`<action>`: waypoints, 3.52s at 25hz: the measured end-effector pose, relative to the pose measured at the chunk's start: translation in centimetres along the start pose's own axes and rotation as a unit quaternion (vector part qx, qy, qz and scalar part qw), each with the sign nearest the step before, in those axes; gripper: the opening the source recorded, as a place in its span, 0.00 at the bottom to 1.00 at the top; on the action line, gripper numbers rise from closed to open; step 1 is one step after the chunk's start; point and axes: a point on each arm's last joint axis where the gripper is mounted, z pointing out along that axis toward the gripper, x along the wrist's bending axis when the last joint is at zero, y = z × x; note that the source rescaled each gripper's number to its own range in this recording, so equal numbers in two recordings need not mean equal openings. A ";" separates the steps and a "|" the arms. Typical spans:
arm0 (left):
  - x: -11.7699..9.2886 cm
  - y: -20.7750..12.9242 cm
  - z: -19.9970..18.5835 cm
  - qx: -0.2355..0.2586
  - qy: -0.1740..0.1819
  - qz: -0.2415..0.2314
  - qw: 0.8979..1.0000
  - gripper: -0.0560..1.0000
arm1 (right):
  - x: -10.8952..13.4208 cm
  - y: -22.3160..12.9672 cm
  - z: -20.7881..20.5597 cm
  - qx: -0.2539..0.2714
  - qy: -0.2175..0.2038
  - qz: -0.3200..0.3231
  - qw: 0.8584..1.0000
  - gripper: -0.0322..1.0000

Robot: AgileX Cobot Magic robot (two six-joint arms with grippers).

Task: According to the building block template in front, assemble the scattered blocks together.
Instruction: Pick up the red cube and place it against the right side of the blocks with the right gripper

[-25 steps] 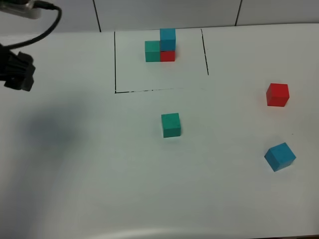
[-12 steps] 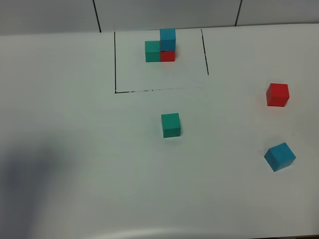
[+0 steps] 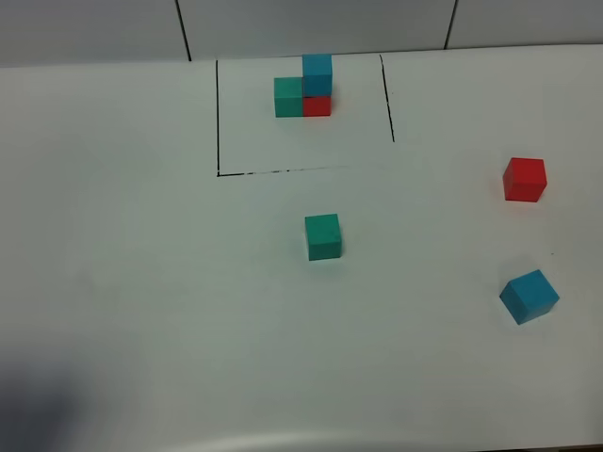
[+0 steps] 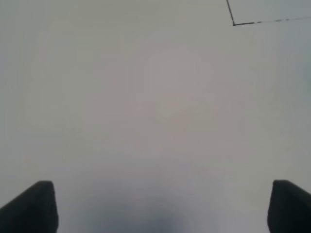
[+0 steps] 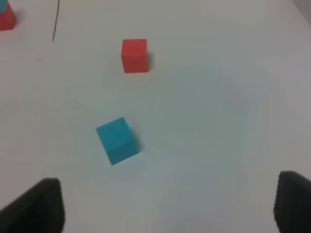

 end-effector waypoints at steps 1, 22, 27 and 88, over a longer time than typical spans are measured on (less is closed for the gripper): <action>0.0 -0.6 -0.3 -0.008 -0.007 0.002 1.000 1.00 | 0.0 0.0 0.0 0.000 0.000 0.000 1.000 0.89; -0.1 -11.0 -1.1 -0.107 -0.065 0.024 0.992 0.84 | 0.0 0.0 0.0 0.000 0.000 0.001 1.000 0.89; -0.1 -11.0 -1.1 -0.107 -0.065 0.023 0.992 0.79 | 0.0 0.0 0.0 0.000 0.000 0.001 1.000 0.89; -0.3 -11.0 -1.1 -0.109 -0.016 -0.017 0.994 0.77 | 4.5 8.1 44.6 0.424 0.028 -0.046 0.904 0.89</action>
